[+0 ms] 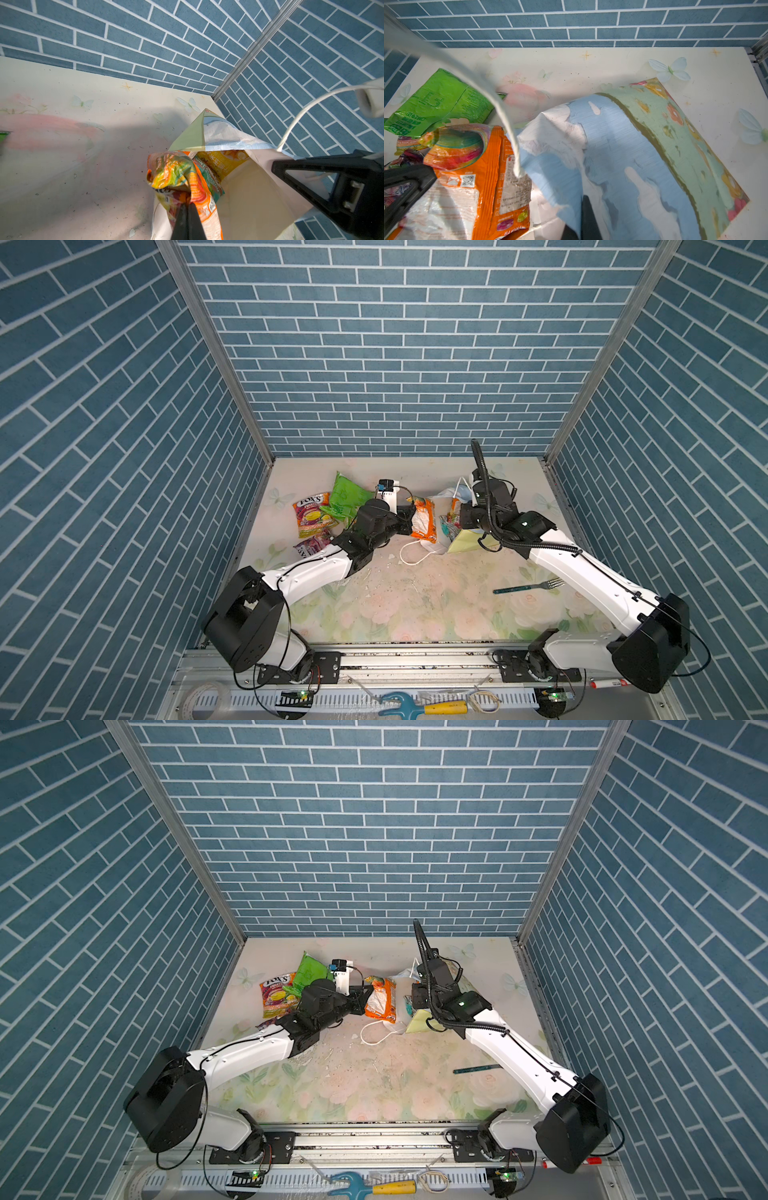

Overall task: Take the snacks out of the paper bag
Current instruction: 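Carry the orange packet beside the green chip packet and release it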

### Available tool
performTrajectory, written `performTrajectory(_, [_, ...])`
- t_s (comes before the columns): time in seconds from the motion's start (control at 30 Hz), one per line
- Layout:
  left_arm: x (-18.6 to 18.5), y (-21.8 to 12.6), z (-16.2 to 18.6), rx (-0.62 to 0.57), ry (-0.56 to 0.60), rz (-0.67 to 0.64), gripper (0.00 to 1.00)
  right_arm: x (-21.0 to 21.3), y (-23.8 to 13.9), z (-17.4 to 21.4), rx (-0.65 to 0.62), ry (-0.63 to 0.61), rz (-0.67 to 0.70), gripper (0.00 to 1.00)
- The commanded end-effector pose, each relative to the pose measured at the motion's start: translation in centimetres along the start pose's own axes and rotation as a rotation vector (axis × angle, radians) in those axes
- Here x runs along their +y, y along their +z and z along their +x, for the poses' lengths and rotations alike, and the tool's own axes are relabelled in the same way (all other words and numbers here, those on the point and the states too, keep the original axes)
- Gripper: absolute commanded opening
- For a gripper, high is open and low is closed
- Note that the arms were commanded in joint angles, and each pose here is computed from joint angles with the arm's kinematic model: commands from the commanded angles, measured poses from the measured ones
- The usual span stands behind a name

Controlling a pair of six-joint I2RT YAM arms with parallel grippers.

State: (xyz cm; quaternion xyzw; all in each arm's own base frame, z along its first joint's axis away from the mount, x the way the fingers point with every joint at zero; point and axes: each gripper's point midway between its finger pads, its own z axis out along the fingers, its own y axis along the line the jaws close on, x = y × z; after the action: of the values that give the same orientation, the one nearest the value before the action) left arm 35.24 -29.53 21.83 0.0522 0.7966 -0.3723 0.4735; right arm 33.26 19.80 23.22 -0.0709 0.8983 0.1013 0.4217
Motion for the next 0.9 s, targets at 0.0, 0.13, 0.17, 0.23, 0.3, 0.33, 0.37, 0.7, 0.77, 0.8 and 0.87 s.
performTrajectory(0.0, [-0.1, -1.1, -3.3, -0.099, 0.017, -0.011, 0.00, -0.6, -0.6, 0.2, 0.005, 0.049, 0.017, 0.00])
performTrajectory(0.13, [0.3, -1.7, -3.8, -0.115, 0.015, -0.021, 0.00, -0.7, -0.7, 0.1, 0.001, 0.051, 0.020, 0.00])
performTrajectory(0.17, [0.4, -1.8, -3.9, -0.117, 0.014, -0.024, 0.00, -0.6, -0.7, 0.1, 0.001, 0.050, 0.019, 0.00])
performTrajectory(0.23, [0.5, -2.0, -4.1, -0.120, 0.013, -0.028, 0.00, -0.6, -0.6, 0.1, 0.002, 0.052, 0.019, 0.00])
performTrajectory(0.3, [0.7, -2.1, -4.1, -0.113, 0.015, -0.035, 0.00, -0.7, -0.6, 0.1, 0.003, 0.052, 0.021, 0.00])
performTrajectory(0.33, [0.8, -2.0, -4.1, -0.106, 0.017, -0.041, 0.00, -0.7, -0.5, 0.2, 0.004, 0.052, 0.020, 0.00])
performTrajectory(0.37, [1.0, -2.1, -4.1, -0.103, 0.017, -0.049, 0.00, -0.6, -0.5, 0.1, 0.004, 0.051, 0.020, 0.00])
performTrajectory(0.7, [2.4, -2.9, -4.9, -0.103, 0.002, -0.085, 0.00, -0.7, -0.3, 0.1, 0.005, 0.049, 0.027, 0.00])
performTrajectory(0.77, [2.7, -3.0, -5.1, -0.103, 0.000, -0.096, 0.00, -0.7, -0.4, -0.1, 0.001, 0.049, 0.030, 0.00])
performTrajectory(0.8, [2.9, -3.0, -5.1, -0.102, -0.002, -0.100, 0.00, -0.8, -0.4, -0.2, -0.001, 0.049, 0.031, 0.00])
performTrajectory(0.87, [3.3, -3.2, -5.3, -0.103, -0.008, -0.108, 0.00, -0.8, -0.4, -0.1, 0.000, 0.045, 0.033, 0.00])
